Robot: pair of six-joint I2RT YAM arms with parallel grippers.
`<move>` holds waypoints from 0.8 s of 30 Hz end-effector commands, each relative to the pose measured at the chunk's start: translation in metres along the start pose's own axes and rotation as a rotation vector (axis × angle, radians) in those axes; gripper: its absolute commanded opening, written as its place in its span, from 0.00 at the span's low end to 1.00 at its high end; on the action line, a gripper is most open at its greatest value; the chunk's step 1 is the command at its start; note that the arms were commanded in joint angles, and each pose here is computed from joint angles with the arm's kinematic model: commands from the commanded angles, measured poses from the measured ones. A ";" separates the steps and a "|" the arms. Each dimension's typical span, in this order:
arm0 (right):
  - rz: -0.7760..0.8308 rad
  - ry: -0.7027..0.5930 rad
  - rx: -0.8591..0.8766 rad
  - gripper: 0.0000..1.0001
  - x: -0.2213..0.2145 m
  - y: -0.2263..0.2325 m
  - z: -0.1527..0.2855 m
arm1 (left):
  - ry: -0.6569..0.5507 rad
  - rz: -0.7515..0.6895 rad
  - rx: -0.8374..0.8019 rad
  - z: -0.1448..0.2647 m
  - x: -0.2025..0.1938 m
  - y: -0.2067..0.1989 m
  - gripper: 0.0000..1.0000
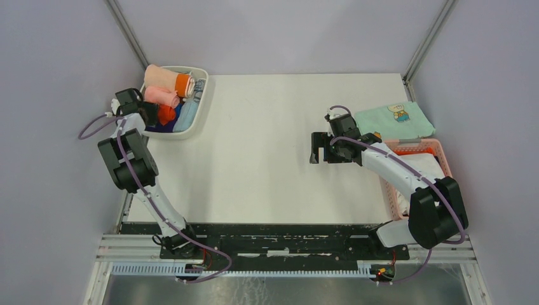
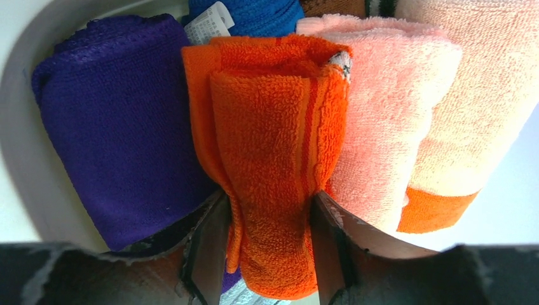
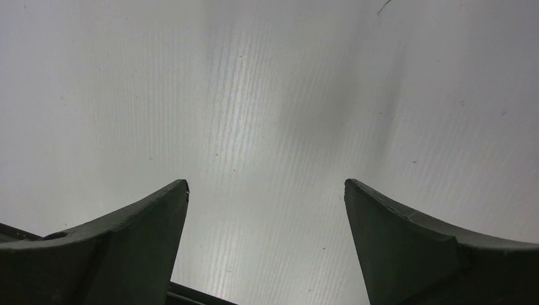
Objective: Roll the towels
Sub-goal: Place the towel in the bin.
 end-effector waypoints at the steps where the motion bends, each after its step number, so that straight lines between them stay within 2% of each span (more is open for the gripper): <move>1: 0.009 -0.074 0.015 1.00 0.017 0.008 0.010 | -0.045 -0.061 -0.011 0.013 0.014 -0.012 0.57; 4: 0.008 -0.080 0.018 1.00 0.018 0.009 0.012 | -0.066 -0.079 0.003 0.022 0.020 -0.012 0.66; 14: -0.009 -0.110 0.022 1.00 0.025 0.010 0.026 | -0.124 -0.165 0.068 0.069 0.033 -0.008 0.82; 18: -0.023 -0.142 0.011 1.00 0.033 0.006 0.040 | -0.127 -0.242 0.031 0.102 0.029 -0.011 1.00; 24: -0.019 -0.266 -0.046 1.00 0.053 -0.008 0.080 | -0.130 -0.437 -0.050 0.172 0.017 -0.012 0.99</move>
Point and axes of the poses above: each gripper's point midway between its finger pads, its own z axis back along the fingers, its own y axis along the line the jaws close on, x = y × z, the point moved 2 cm from there along z, back along the fingers, and after that the axes turned 11 degrees about -z, right-handed, at the moved point
